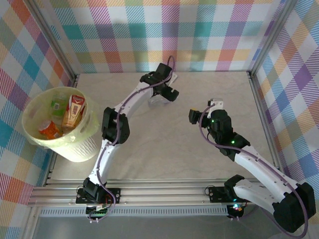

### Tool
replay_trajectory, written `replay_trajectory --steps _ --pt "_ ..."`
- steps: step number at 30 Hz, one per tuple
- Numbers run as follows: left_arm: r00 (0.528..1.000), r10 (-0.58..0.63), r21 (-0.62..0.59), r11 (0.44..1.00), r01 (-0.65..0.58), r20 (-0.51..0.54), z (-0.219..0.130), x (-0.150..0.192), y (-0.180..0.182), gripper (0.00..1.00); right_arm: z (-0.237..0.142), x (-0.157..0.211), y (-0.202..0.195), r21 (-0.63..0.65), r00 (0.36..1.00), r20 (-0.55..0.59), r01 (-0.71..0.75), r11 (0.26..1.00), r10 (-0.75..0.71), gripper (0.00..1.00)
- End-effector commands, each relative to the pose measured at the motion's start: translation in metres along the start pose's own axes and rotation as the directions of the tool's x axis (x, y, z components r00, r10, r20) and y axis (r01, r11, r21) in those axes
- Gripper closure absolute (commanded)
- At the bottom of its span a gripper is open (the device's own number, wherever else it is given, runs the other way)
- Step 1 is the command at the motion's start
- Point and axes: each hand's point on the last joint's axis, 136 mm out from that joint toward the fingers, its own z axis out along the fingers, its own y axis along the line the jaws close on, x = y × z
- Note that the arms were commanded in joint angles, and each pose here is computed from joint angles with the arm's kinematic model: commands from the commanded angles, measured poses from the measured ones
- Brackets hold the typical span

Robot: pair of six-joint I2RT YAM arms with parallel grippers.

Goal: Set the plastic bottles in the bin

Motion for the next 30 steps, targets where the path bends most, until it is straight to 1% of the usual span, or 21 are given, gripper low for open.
replay_trajectory --steps 1,7,9,12,16,19,24,27,30 --pt "0.999 0.032 0.026 0.999 -0.031 -0.028 0.012 0.009 0.006 0.0 -0.003 0.001 -0.006 0.015 1.0 -0.001 0.023 1.0 -0.023 0.0" --pt "0.996 0.026 0.021 0.999 -0.024 -0.089 0.051 0.031 0.013 0.0 -0.001 0.002 -0.001 -0.004 1.0 -0.01 0.027 1.0 -0.027 0.0" --pt "0.994 0.023 0.026 0.999 -0.021 -0.109 0.061 0.037 0.014 0.02 0.0 0.001 0.0 -0.008 0.999 -0.011 0.033 0.999 -0.033 0.0" --pt "0.991 0.026 0.051 0.999 -0.019 -0.131 0.071 0.045 0.009 0.09 0.0 0.002 0.0 -0.009 0.999 -0.016 0.039 0.999 -0.039 0.0" --pt "0.989 0.003 0.017 1.0 0.0 -0.147 0.076 0.051 0.013 0.22 0.001 0.003 0.001 -0.013 0.999 -0.022 0.033 0.999 -0.034 0.0" --pt "0.989 -0.011 0.006 1.0 0.012 -0.145 0.072 0.051 0.014 0.31 0.001 0.004 0.002 -0.019 0.999 -0.028 0.033 0.999 -0.033 0.0" --pt "0.992 -0.066 -0.014 0.998 0.065 -0.107 0.058 0.046 0.017 0.4 0.002 0.006 0.004 -0.031 0.999 -0.035 0.029 0.999 -0.03 0.0" --pt "0.987 -0.141 -0.051 0.989 0.137 -0.081 0.049 0.048 0.022 0.45 -0.004 0.003 0.019 -0.124 0.998 -0.025 0.052 0.991 -0.055 0.0" --pt "0.978 -0.204 -0.056 0.978 0.201 -0.053 0.038 0.055 0.017 0.47 -0.014 -0.005 0.036 -0.23 0.997 0.037 0.081 0.97 -0.075 0.0"
